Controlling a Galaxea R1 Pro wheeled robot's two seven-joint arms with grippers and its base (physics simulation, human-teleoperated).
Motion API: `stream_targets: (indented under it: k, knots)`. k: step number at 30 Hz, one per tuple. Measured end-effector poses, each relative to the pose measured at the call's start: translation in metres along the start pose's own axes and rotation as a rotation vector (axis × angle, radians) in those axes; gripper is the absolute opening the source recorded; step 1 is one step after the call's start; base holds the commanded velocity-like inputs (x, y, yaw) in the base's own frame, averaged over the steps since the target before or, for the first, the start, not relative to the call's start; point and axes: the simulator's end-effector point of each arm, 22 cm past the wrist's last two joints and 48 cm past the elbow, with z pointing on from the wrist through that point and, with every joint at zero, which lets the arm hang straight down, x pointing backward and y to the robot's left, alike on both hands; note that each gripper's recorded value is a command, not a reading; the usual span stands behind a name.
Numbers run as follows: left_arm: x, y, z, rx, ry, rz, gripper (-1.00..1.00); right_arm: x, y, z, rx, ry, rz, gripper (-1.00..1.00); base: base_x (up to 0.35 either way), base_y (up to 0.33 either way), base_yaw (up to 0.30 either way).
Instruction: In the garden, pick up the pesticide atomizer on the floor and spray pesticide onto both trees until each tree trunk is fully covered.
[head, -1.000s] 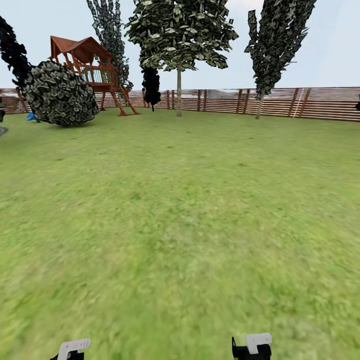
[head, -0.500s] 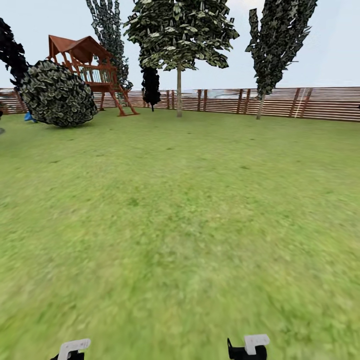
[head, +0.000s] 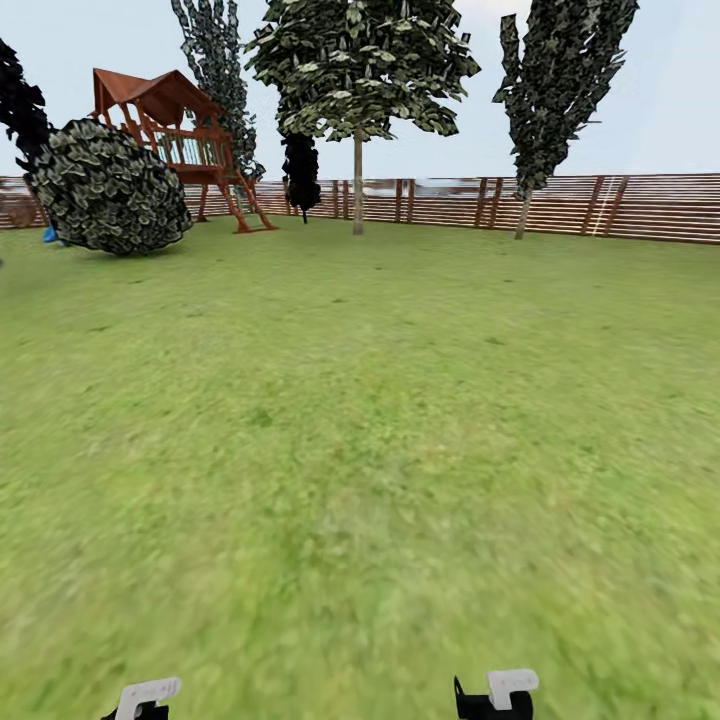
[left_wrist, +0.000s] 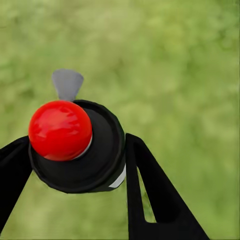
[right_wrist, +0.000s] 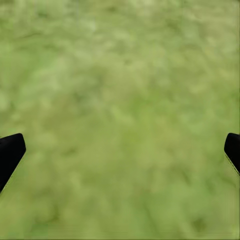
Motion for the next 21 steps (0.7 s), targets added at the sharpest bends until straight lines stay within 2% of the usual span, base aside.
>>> stream_targets:
  k: [21]
  knots:
    - [0.0016,-0.0003,-0.0003,0.0,0.004,0.001,-1.0,0.0,0.0001,0.0,0.0,0.0,-0.001,1.0,0.341,0.0,0.0]
